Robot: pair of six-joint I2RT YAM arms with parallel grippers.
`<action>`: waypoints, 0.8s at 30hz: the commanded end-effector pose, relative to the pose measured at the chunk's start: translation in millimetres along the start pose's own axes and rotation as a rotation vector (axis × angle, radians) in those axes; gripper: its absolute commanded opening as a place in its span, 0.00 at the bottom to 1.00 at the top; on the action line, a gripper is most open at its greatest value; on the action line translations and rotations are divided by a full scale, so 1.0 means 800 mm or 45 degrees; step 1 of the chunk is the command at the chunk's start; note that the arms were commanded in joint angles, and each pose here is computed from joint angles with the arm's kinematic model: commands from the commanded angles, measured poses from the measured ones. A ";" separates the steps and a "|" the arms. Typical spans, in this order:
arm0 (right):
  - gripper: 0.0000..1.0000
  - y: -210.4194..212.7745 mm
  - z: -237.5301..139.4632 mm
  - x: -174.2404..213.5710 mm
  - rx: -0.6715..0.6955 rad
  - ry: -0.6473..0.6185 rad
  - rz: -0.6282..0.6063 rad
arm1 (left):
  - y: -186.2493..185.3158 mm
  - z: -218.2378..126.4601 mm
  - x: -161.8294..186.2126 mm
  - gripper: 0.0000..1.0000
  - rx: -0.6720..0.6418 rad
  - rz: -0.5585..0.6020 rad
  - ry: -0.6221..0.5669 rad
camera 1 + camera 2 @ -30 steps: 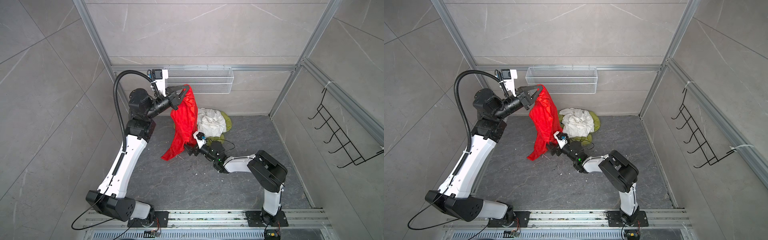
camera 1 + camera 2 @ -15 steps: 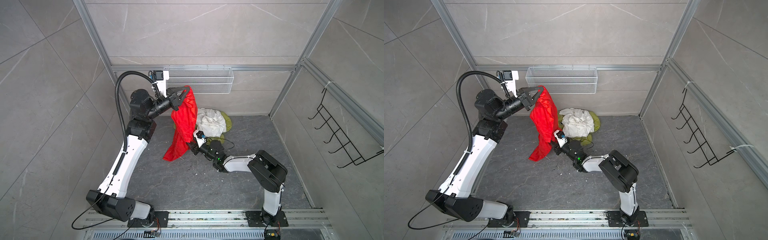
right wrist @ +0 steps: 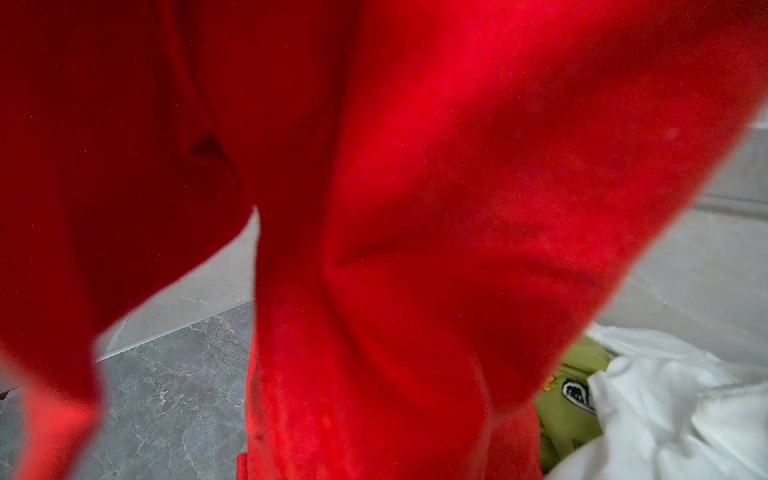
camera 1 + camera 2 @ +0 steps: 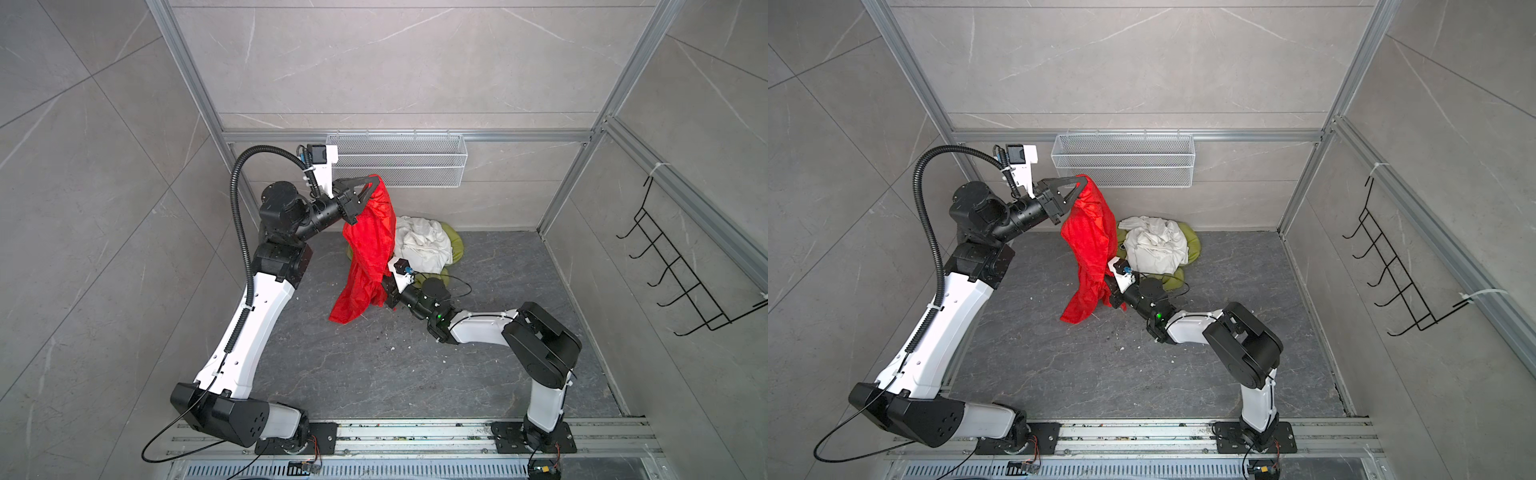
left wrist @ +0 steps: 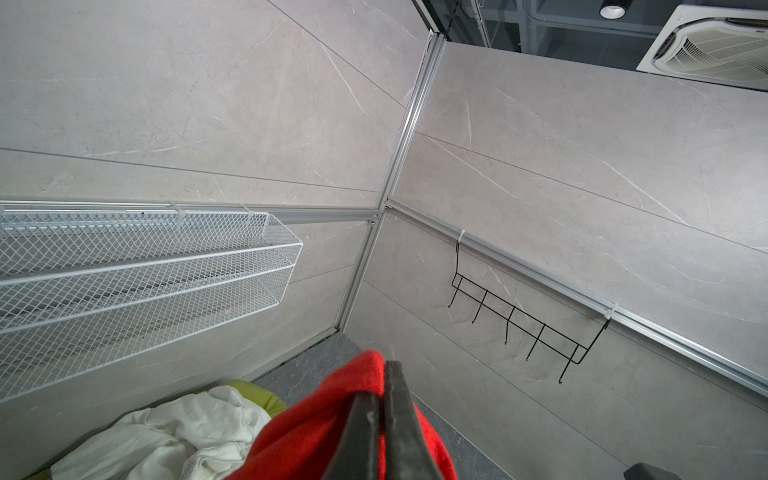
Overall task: Pick out a specific cloth from the pile
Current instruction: 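Hold the red cloth up with the left gripper while the right gripper reaches under it, then grasp the hanging red cloth with the right gripper below the left gripper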
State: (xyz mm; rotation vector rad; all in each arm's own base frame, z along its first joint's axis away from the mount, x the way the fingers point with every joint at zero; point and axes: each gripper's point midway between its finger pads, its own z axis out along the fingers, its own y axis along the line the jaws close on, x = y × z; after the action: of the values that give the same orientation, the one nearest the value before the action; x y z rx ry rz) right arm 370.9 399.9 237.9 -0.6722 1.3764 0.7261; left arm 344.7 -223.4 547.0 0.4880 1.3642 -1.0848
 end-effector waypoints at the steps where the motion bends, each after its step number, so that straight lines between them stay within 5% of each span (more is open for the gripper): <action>1: 0.00 0.006 -0.005 -0.052 -0.019 -0.101 -0.005 | -0.034 -0.016 -0.034 0.00 0.056 0.108 -0.100; 24: 0.00 0.014 -0.056 -0.179 -0.022 -0.266 -0.049 | -0.053 -0.038 -0.044 0.00 0.033 0.158 -0.114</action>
State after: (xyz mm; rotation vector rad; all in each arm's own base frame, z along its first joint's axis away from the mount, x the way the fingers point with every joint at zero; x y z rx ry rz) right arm 337.5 369.1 348.5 -0.6246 1.2221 0.7547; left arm 322.5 -214.4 556.5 0.4941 1.3312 -1.0568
